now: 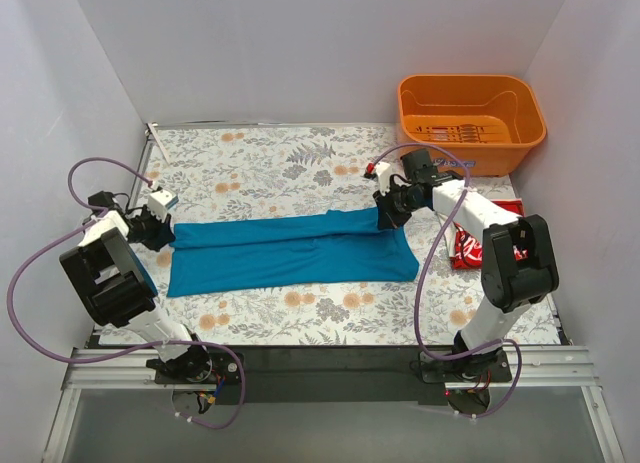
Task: Fold and stack the t-shirts
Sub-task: Fold the tshirt
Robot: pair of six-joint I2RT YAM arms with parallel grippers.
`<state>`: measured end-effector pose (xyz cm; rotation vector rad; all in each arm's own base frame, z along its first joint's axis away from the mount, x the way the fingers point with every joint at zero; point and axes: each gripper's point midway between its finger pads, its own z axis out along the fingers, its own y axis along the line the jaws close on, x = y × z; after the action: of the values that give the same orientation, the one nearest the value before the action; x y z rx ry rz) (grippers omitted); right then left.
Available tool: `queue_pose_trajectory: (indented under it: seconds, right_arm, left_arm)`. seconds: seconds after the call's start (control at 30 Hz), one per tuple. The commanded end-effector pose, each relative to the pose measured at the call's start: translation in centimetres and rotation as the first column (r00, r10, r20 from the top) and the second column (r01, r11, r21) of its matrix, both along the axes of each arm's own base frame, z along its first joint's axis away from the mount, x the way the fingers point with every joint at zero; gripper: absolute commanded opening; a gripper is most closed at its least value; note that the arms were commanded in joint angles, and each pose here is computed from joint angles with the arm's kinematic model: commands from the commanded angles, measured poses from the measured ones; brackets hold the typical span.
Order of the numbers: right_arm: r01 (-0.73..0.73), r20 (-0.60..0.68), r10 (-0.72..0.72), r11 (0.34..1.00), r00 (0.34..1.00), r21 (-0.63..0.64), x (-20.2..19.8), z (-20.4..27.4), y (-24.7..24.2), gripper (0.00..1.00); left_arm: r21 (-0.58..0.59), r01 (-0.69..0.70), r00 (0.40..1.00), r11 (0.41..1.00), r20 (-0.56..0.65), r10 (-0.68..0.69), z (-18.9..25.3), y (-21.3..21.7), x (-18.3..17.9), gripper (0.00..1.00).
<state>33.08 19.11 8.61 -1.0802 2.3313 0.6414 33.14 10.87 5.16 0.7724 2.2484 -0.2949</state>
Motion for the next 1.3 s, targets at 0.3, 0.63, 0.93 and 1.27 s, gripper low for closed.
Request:
queue_pose_trajectory:
  seconds: [0.3,0.63,0.93,1.27]
  right_arm:
    - [-0.052,-0.046,0.051,0.998,0.998,-0.029,-1.8,-2.4,0.2,0.01]
    - [-0.101,-0.077,0.100,0.995,0.992,-0.009,-3.4,-1.5,0.5,0.31]
    - [-0.031,-0.085,0.034,0.999,0.996,0.037,-3.1,1.3,-0.4,0.29]
    - [0.152,-0.108,-0.144,0.986,0.984,0.074,2.9,1.8,-0.9,0.29]
  left_arm:
    - [0.056,0.019,1.000,0.998,0.000,-0.019,-0.5,0.9,-0.3,0.00]
    - [-0.087,0.081,0.992,0.993,0.106,-0.072,6.7,-1.7,2.1,0.43]
    - [-0.271,0.232,0.971,0.934,0.127,-0.205,11.7,-18.9,7.0,0.44]
    - [-0.406,0.091,0.973,0.909,-0.159,-0.168,7.2,-34.5,10.5,0.41]
